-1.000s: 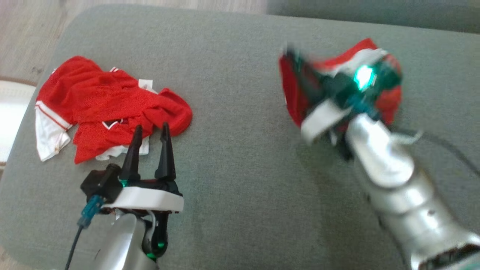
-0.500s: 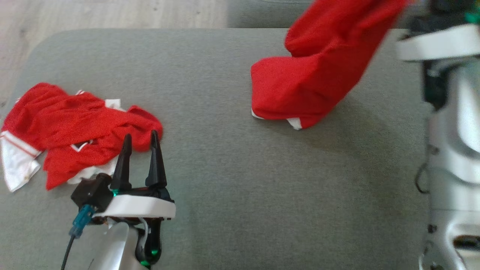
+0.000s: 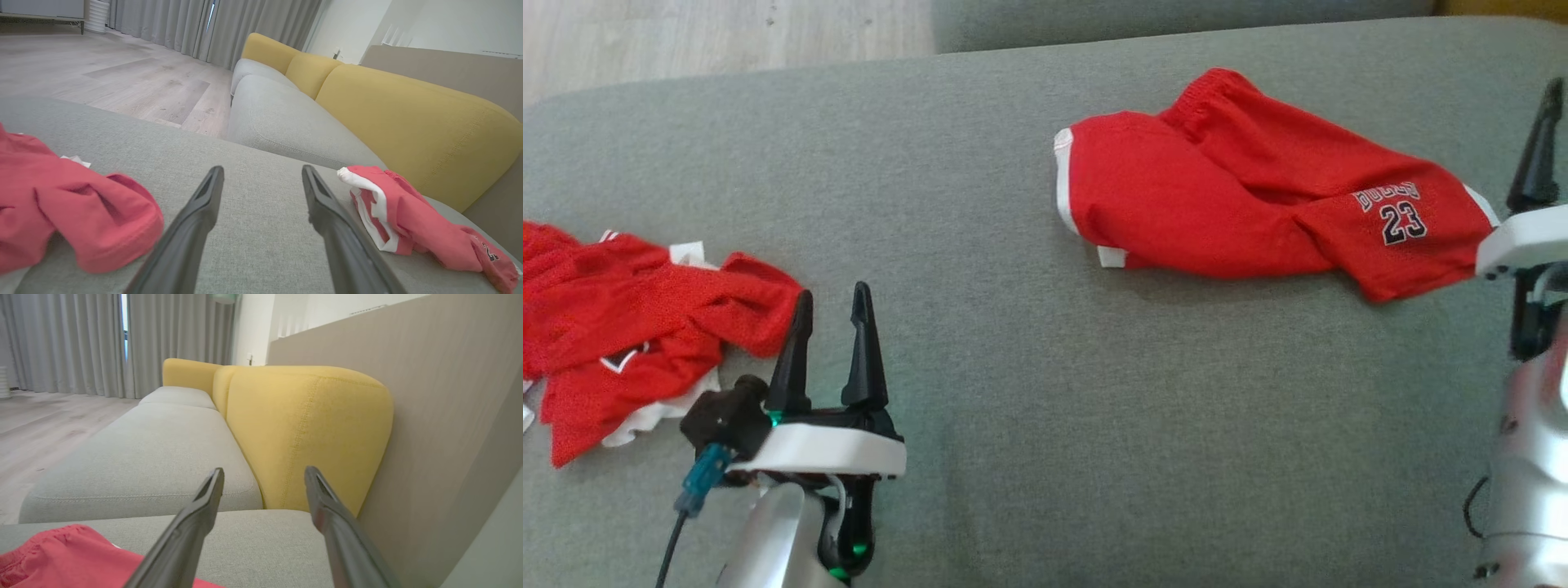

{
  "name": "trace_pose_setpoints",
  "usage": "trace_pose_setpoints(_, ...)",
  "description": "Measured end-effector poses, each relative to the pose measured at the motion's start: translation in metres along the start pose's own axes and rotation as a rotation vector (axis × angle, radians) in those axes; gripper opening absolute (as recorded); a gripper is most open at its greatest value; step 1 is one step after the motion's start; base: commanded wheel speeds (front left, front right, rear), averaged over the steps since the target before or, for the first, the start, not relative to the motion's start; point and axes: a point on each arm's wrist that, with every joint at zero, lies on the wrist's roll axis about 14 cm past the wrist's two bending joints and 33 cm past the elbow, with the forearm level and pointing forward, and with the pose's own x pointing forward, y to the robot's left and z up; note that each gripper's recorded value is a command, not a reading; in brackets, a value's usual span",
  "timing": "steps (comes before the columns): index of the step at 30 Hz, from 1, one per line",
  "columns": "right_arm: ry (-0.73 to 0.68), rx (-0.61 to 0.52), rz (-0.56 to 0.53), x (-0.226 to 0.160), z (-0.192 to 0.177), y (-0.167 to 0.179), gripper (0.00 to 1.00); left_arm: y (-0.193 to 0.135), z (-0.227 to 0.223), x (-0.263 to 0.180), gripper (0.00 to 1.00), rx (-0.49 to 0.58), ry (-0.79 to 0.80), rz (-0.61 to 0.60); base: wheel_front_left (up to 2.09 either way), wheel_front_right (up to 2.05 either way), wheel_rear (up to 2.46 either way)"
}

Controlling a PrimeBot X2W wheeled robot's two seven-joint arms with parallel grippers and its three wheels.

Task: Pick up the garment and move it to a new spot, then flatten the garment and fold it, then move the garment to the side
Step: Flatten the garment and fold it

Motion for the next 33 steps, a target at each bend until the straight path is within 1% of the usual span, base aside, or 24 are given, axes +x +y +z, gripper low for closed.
trace_pose_setpoints(1,-0.018,-0.008,0.009,-0.002,0.003,0.002,1.00,-0.002,0.000,0.001,1.00,0.002,0.001,-0.005,0.00,0.00,0.00)
trace_pose_setpoints(3,-0.051,0.024,0.044,-0.006,0.009,0.013,1.00,-0.004,0.001,0.001,1.00,0.003,-0.001,-0.012,0.00,0.00,0.00)
trace_pose_setpoints(8,-0.097,0.119,0.190,-0.029,0.016,0.060,1.00,-0.006,0.004,0.000,1.00,0.005,-0.011,-0.017,0.00,0.00,0.00)
trace_pose_setpoints(11,-0.076,0.208,0.263,-0.053,0.007,0.083,1.00,-0.007,0.008,-0.002,1.00,0.006,-0.022,-0.023,0.00,0.00,0.00)
trace_pose_setpoints(14,-0.020,0.288,0.330,-0.080,-0.008,0.105,1.00,-0.007,0.011,-0.004,1.00,0.007,-0.030,-0.021,0.00,0.00,0.00)
trace_pose_setpoints(15,-0.020,0.288,0.330,-0.080,-0.008,0.105,1.00,-0.007,0.011,-0.004,1.00,0.007,-0.030,-0.021,0.00,0.00,0.00)
trace_pose_setpoints(20,0.106,0.336,0.411,-0.121,-0.042,0.133,1.00,-0.004,0.010,-0.011,1.00,0.006,-0.026,-0.011,0.00,0.00,0.00)
trace_pose_setpoints(23,0.141,0.342,0.447,-0.134,-0.050,0.144,1.00,-0.002,0.007,-0.015,1.00,0.005,-0.020,-0.004,0.00,0.00,0.00)
trace_pose_setpoints(31,0.126,0.349,0.462,-0.129,-0.045,0.150,1.00,0.002,0.006,-0.018,1.00,0.007,-0.016,0.008,0.00,0.00,0.00)
trace_pose_setpoints(33,0.118,0.337,0.483,-0.127,-0.043,0.157,1.00,0.004,0.005,-0.019,1.00,0.009,-0.015,0.015,0.00,0.00,0.00)
